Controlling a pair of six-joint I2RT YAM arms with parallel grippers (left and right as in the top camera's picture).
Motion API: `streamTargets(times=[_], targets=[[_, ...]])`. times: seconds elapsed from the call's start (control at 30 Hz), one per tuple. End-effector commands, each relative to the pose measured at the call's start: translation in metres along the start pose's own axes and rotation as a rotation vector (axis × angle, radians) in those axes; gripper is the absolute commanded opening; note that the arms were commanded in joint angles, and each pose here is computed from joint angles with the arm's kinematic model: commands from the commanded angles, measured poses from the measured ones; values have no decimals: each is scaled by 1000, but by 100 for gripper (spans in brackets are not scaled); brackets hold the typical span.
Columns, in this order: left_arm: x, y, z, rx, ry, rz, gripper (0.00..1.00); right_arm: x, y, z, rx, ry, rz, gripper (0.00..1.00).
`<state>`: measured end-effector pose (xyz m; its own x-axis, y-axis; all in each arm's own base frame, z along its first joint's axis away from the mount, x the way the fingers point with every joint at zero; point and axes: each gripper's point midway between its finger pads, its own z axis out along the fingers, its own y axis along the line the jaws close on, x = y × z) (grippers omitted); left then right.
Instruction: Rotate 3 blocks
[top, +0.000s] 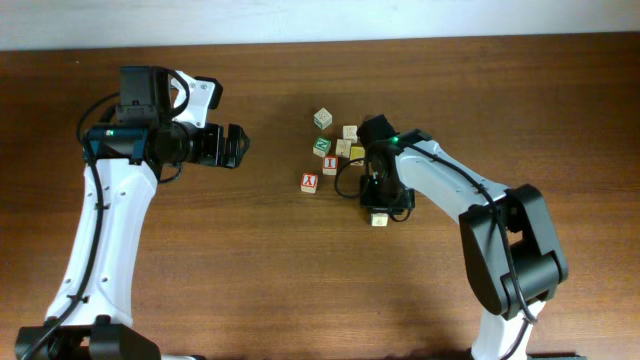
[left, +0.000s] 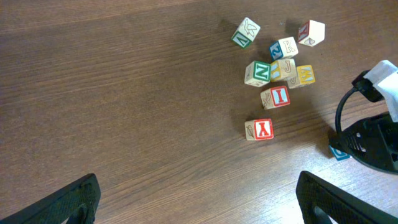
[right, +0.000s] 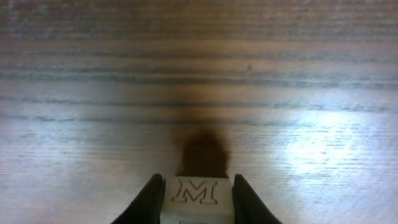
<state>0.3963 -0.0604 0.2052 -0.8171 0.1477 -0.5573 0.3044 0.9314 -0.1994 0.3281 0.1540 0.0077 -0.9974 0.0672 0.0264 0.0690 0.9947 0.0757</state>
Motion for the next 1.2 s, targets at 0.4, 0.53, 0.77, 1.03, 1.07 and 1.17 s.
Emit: streamTargets(times=[0.4,0.53,0.77,1.03,1.07,1.17], targets=[[-5,-1,-2,8,-11,-3,99,-135,-4,-92,-51,-448,110,56],[-5,-1,-2,8,-11,-3,99,-178,-6,-76,-22,-583,135,56],[-5,-1,-2,8,-11,-3,99,-198,-4,-18,-27,-579,187,56],[-5,-1,-2,8,-11,-3,99,-196,-3,-14,-25,-562,161,23],[-5,-1,-2,8,-11,-3,99,-196,-2,-23,-25,-574,140,23],[-5,-1,-2,8,-11,-3,99,-187,8,-61,-65,-565,74,22]])
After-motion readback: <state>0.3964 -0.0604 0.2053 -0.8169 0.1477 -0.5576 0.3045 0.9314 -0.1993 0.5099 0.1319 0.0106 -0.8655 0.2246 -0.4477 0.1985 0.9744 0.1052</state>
